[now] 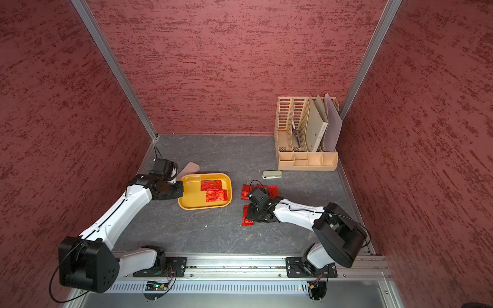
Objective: Take the tea bags out of the storage box
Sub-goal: Place the tea bag at the center of the board.
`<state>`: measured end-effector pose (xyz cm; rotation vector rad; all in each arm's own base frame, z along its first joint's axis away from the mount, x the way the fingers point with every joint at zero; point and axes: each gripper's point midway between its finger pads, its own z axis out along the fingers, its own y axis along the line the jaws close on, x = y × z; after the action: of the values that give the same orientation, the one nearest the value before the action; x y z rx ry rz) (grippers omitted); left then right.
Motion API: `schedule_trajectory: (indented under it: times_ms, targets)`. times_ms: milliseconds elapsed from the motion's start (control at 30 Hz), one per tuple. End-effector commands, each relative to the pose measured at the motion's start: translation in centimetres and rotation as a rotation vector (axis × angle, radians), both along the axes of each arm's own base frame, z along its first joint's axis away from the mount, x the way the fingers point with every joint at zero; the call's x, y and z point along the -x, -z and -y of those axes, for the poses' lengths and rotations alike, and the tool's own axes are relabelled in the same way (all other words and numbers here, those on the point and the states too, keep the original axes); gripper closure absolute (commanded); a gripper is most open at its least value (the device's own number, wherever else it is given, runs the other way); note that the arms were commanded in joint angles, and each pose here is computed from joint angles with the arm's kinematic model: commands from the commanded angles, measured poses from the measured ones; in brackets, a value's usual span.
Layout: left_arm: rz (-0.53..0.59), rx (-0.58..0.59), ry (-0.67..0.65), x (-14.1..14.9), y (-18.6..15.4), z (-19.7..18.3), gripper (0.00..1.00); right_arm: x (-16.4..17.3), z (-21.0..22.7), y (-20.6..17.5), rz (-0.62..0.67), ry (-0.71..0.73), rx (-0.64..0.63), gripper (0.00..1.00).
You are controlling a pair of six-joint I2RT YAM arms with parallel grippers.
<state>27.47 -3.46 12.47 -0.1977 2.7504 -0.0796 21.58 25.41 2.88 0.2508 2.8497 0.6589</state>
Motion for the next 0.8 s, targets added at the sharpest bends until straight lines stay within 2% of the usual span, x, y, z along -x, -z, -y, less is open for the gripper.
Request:
schedule_trajectory:
  times_ms: [0,367,767]
  targets:
    - [0.02,0.015,-0.007,-0.6,-0.6,0.1,1.0,-1.2,-1.2,0.4,0.025,0.07,-0.047,1.0]
    - [0.017,0.015,-0.006,-0.6,-0.5,0.1,1.0,-1.2,-1.6,0.8,0.017,0.059,-0.05,1.0]
    - [0.016,0.015,-0.007,-0.6,-0.5,0.1,1.0,0.2,0.2,-0.5,0.026,0.03,-0.018,1.0]
